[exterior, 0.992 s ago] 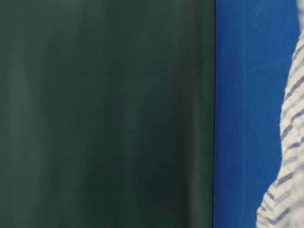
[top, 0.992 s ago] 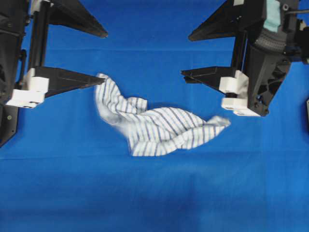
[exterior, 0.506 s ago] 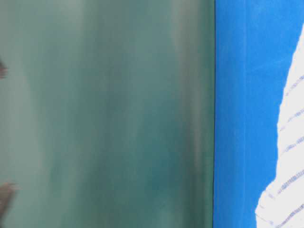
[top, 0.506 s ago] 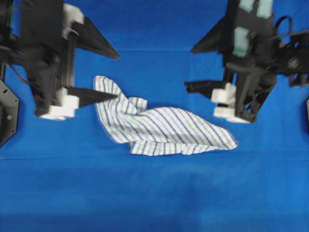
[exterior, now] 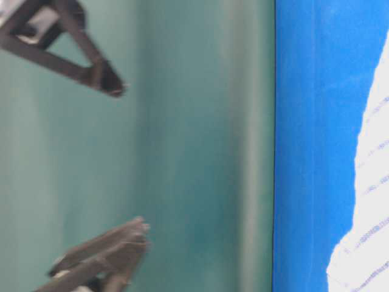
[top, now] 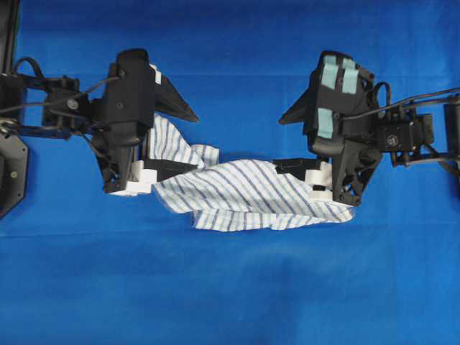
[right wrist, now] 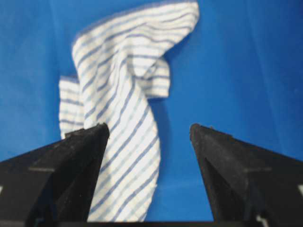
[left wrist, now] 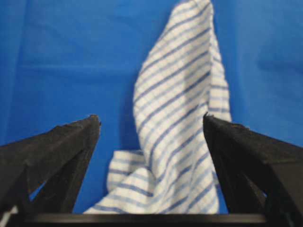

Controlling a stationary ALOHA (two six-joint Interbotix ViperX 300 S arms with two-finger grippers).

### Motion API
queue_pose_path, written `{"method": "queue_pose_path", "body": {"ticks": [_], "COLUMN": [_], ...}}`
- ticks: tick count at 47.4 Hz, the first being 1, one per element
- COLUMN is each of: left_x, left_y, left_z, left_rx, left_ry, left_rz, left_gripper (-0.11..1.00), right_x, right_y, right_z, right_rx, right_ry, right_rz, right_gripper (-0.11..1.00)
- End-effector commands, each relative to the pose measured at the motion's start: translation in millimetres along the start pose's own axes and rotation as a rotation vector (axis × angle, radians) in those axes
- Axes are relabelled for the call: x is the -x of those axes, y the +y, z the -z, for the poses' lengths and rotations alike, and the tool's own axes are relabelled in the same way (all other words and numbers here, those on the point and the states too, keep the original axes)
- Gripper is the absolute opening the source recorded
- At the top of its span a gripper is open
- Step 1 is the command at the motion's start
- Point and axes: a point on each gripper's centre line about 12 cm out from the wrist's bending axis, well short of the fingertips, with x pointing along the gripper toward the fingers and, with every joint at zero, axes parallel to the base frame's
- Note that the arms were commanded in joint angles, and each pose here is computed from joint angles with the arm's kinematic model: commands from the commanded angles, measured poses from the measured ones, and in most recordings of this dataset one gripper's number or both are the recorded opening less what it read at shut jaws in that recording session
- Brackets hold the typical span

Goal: Lift the towel with both arms.

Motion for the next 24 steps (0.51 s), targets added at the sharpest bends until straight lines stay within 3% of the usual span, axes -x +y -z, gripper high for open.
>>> {"method": "queue_pose_path", "body": {"ticks": [1, 24], "left_x": [-4.3, -65.9], "left_y": [-0.5, -1.6], "left_z": [0.3, 61.5], "left_rx": [-0.001, -0.001], "left_ry": [-0.026, 0.072], "left_rz": [0.0, -0.001], "left_gripper": [0.91, 0.91], "right_x": [-6.4, -66.4], "right_y": [-3.2, -13.0], "right_z": [5.3, 68.0], "right_rx": [-0.01, -0.056], "right_ry": [-0.02, 0.053], "right_rz": [-0.008, -0.032], "right_gripper": [0.68, 0.68]}}
